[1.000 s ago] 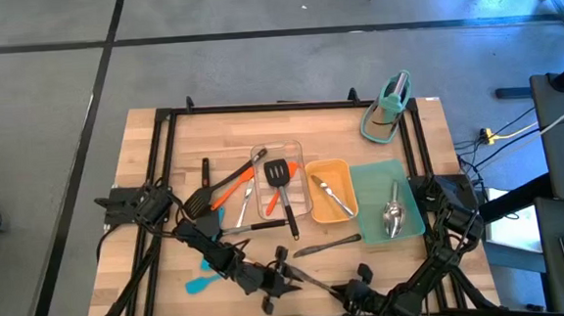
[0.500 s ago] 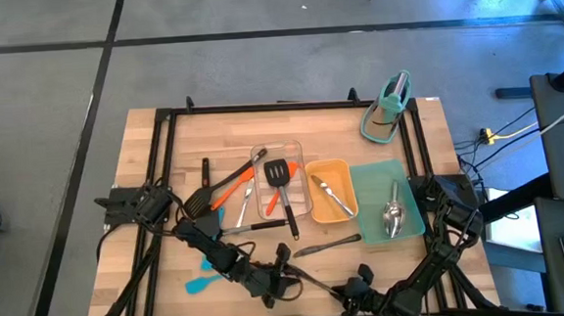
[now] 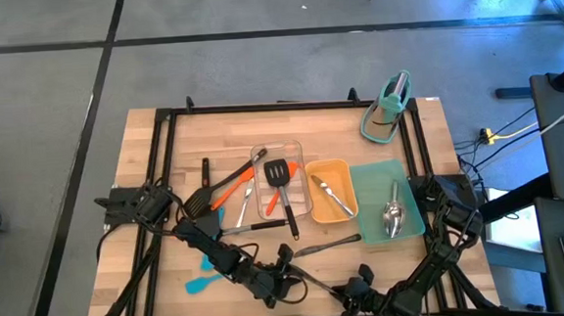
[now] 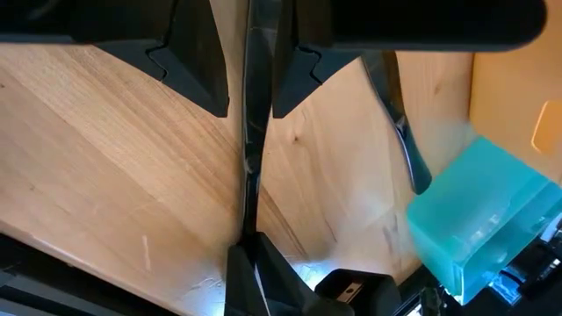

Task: Pick & Place Kitchen Items
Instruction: Put the black table knife into the yellow bin

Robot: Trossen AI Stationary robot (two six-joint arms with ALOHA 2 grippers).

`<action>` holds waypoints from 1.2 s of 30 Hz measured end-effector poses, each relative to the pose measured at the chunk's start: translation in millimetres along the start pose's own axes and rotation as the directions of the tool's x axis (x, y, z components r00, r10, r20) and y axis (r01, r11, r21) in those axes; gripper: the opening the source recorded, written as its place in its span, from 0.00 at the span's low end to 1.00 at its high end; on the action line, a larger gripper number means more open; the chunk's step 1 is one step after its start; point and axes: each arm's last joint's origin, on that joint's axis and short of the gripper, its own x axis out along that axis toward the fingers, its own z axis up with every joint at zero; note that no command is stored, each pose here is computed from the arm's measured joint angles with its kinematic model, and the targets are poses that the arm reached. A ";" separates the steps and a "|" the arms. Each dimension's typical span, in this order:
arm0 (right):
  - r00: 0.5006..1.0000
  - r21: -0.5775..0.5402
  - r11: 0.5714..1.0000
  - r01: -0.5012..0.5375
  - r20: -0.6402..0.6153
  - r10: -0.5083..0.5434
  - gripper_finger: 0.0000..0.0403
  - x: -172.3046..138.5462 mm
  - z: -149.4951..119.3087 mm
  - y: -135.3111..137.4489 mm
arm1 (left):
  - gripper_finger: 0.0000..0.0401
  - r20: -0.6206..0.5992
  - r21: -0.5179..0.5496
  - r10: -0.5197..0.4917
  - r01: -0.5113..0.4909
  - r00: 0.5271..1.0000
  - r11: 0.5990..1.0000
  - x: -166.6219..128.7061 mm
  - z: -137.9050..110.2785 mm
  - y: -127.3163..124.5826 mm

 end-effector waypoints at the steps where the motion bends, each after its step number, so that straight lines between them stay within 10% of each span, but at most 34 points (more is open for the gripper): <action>1: 1.000 0.001 1.000 -0.001 0.006 0.001 0.18 0.0 -0.1 0.1 | 0.22 0.000 0.000 -0.001 0.001 1.000 1.000 0.1 -0.1 -0.1; 36: 0.994 -0.009 0.999 -0.052 0.098 0.053 0.18 -0.2 12.3 19.2 | 0.21 -0.031 0.036 0.050 -0.049 0.998 0.998 2.7 -3.3 5.5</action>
